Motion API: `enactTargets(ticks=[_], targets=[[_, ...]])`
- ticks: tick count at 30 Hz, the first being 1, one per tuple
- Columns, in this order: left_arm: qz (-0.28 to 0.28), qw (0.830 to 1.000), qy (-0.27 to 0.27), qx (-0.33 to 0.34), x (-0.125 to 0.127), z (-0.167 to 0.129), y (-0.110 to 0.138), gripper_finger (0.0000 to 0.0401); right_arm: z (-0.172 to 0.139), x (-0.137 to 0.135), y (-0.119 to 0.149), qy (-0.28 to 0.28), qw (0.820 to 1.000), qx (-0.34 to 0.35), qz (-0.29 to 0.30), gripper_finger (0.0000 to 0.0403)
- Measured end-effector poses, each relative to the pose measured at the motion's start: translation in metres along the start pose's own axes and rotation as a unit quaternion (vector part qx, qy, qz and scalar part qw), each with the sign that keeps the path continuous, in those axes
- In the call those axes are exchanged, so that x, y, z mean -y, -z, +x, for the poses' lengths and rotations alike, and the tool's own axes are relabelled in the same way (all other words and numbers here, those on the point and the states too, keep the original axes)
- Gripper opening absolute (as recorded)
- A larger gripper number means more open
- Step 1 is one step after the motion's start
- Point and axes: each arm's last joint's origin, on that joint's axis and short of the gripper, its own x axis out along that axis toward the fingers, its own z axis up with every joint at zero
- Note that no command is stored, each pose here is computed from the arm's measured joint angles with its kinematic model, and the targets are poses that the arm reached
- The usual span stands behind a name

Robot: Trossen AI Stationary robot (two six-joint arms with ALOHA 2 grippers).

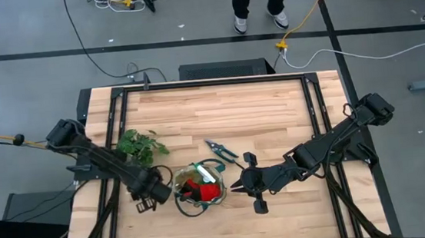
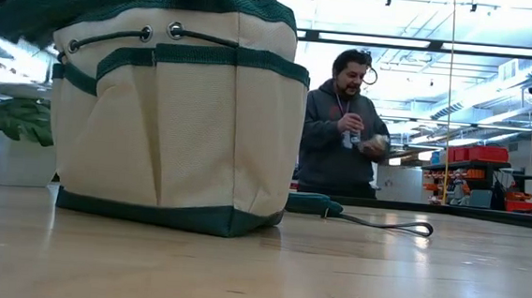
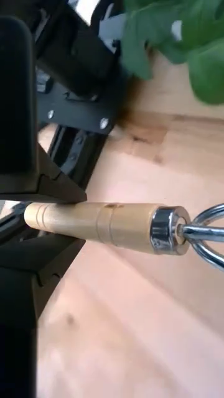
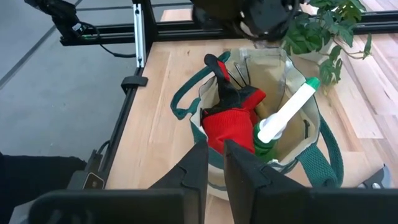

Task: Pick & Place Garden tools in Gardening bag
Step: Put the hand rake into the gardening bag

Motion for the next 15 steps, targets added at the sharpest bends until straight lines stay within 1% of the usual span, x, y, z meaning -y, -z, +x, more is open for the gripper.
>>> enactTargets(ticks=[4, 8, 10, 12, 15], targets=[[-0.005, 1.000, 0.007, -0.005, 0.004, -0.018, 0.006, 0.0074, 0.000, 0.000, 0.000, 0.000, 1.000, -0.001, -0.001, 0.0049], [0.000, 1.000, 0.002, 0.026, 0.008, -0.039, 0.011, 0.0074, 0.000, 0.000, 0.001, 0.001, 1.000, -0.004, -0.001, 0.0049], [0.005, 0.998, 0.003, 0.058, 0.010, -0.052, 0.012, 0.0074, 0.000, 0.000, 0.001, 0.002, 1.000, -0.005, -0.002, 0.0049], [0.008, 0.994, -0.006, 0.105, 0.011, -0.066, 0.013, 0.0074, 0.000, 0.000, 0.001, 0.001, 1.000, -0.005, -0.002, 0.0049], [0.016, 0.980, -0.009, 0.198, 0.014, -0.087, 0.012, 0.0074, 0.000, 0.000, 0.001, 0.001, 1.000, -0.005, -0.002, 0.0049]])
